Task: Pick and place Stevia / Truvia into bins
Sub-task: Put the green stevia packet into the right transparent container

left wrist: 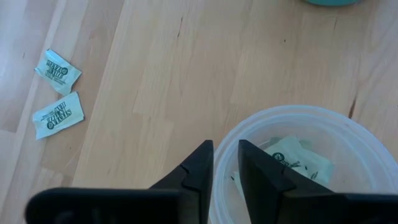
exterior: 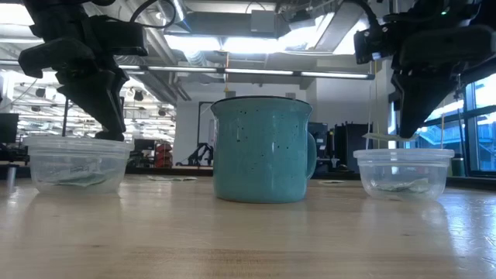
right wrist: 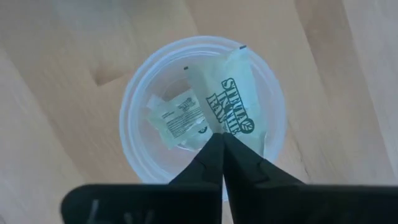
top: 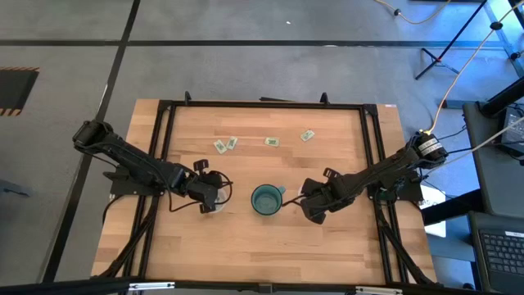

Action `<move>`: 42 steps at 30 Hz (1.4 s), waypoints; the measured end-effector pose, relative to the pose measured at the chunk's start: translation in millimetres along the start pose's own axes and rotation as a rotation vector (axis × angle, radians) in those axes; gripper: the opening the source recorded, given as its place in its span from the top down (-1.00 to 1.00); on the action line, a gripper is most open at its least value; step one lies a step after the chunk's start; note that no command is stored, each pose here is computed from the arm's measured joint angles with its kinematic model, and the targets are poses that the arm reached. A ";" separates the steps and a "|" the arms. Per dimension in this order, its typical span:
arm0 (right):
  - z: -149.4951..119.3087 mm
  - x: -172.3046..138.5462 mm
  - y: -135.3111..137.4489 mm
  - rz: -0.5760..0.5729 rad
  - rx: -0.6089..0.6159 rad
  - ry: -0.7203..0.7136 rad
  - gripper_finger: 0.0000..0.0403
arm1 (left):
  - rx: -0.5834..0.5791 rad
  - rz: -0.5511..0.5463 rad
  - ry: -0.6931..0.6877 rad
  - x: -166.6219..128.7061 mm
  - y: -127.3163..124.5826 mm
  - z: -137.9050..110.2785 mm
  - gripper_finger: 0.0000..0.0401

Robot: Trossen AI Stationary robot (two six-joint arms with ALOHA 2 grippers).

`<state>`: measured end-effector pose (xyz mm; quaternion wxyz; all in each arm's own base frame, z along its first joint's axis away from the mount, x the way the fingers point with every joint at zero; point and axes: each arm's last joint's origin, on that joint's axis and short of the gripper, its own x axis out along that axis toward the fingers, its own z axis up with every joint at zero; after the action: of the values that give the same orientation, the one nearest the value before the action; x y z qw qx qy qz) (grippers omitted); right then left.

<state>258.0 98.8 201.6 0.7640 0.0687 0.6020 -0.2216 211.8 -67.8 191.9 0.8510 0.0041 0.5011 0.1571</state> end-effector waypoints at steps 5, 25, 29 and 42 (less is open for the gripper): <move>0.3 0.0 -0.1 0.001 0.018 -0.002 0.87 | 0.000 0.000 0.000 0.0 0.0 0.0 0.62; 28.6 -47.2 -65.6 0.061 -0.037 -0.154 0.58 | -0.126 -0.021 -0.137 -23.1 31.1 13.8 0.57; 44.9 -54.3 -102.3 0.050 -0.037 -0.245 0.60 | -0.176 -0.022 -0.188 -28.4 54.8 22.2 0.57; 87.4 -13.4 -193.8 0.040 0.010 -0.234 0.60 | -0.119 -0.107 -0.335 -4.4 146.6 51.0 0.57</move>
<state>251.6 -103.3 268.9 0.8329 0.0582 0.5064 -0.2156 214.7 78.0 245.1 0.9285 -0.0470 0.3415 0.1381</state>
